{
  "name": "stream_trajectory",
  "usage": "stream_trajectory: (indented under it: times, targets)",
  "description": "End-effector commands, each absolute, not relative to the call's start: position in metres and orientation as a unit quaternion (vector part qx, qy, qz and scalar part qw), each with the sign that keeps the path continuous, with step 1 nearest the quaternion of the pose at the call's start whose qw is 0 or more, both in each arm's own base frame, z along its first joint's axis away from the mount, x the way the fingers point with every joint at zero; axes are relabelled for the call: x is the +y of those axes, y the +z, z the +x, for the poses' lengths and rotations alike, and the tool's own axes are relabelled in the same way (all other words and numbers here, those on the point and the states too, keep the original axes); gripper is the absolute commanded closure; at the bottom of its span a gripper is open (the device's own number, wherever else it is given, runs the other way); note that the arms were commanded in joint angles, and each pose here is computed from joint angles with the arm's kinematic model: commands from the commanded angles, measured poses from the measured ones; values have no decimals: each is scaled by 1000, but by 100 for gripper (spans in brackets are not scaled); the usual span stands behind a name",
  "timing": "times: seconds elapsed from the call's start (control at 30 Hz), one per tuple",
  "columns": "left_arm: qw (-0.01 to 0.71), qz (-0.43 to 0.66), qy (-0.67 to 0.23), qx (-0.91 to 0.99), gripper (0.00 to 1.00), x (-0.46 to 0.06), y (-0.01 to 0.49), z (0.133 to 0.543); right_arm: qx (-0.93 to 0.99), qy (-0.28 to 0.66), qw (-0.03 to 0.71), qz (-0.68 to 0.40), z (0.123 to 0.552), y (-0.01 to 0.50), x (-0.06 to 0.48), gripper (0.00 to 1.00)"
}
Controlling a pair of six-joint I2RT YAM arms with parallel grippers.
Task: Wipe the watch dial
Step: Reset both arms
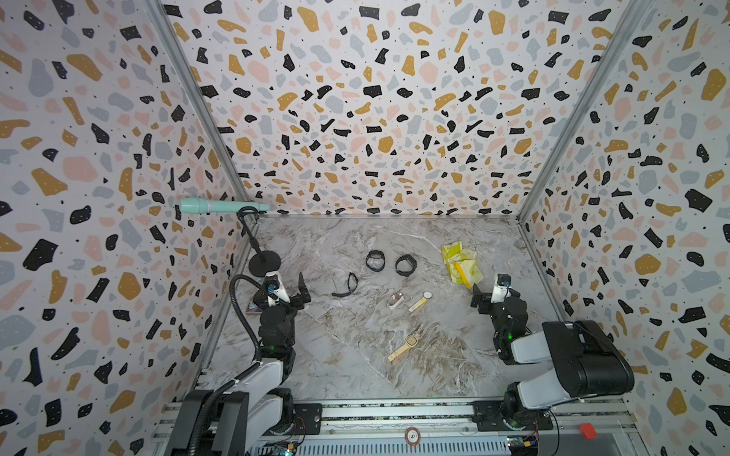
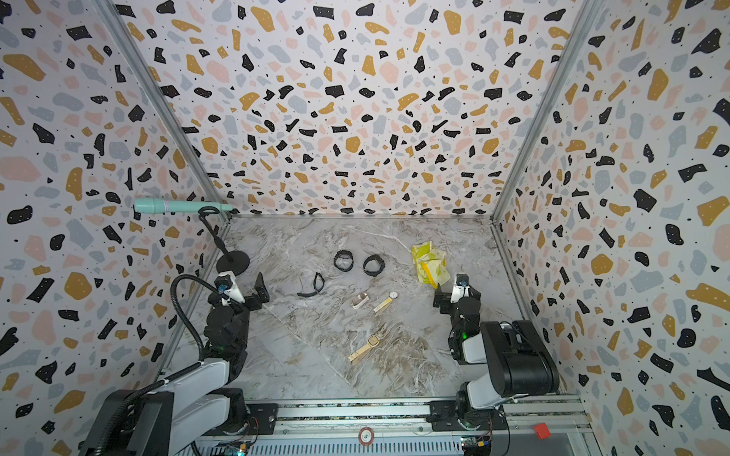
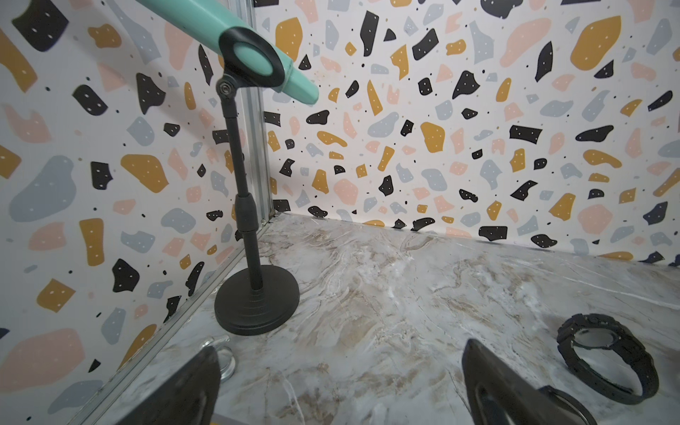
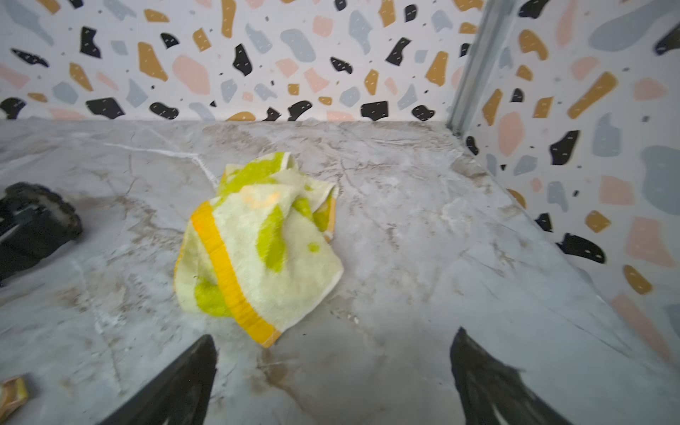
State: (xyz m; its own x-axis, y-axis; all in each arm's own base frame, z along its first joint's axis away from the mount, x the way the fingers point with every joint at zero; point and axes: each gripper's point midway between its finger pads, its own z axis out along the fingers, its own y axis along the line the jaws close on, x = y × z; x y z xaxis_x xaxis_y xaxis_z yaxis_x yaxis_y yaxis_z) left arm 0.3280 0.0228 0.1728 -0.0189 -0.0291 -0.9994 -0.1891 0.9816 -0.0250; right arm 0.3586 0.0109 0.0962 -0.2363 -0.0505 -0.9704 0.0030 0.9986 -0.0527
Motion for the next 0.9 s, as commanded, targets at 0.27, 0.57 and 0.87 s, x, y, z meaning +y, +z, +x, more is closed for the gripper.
stream_trajectory:
  times: [0.27,0.57,0.87]
  targets:
    - [686,-17,36,727,1,4,140,350,761,-13,647,-41,370,121,19,1]
    - [662,-9,40,749,1,3,131,357,764,-12,644,-41,372,119,20,1]
    - [657,-53,69,748,1,18,131,355,761,-13,647,-41,370,121,19,1]
